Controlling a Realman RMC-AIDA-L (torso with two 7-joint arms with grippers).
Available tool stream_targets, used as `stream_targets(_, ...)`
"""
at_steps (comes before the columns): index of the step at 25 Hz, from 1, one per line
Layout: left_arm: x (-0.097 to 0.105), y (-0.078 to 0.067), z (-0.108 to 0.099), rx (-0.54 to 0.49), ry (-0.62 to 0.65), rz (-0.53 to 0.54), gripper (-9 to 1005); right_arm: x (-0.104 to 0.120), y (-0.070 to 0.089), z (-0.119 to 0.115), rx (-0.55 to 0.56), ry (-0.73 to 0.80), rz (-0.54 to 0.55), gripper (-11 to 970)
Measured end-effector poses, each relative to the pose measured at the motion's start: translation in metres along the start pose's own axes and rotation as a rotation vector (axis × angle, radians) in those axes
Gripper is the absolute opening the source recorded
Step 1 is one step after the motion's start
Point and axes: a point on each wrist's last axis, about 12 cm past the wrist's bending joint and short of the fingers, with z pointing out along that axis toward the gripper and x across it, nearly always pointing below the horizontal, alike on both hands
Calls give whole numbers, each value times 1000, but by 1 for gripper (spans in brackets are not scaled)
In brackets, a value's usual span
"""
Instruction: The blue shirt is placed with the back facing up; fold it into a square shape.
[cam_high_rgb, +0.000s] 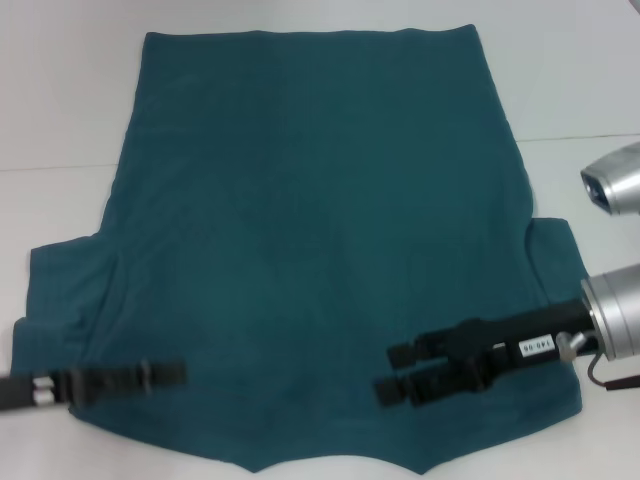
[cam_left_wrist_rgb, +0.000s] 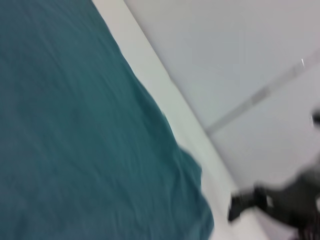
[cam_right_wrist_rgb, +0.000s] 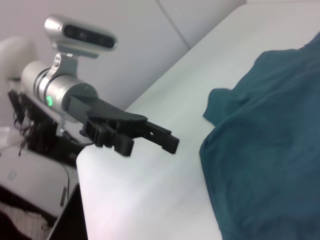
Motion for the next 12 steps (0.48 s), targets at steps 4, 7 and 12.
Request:
stream_targets(4,-14,7,-17,-40,-110,-178,884,-11,-2,-5,17,-19,78,911)
stream_targets(7,-18,13,-28,-56,-194,-308,884,-21,-5,-8,40,-36,163,911)
stream_targets(12,-20,23,-41,-97,-317,-429,883,-35,-13,-13,101,-86,275,911)
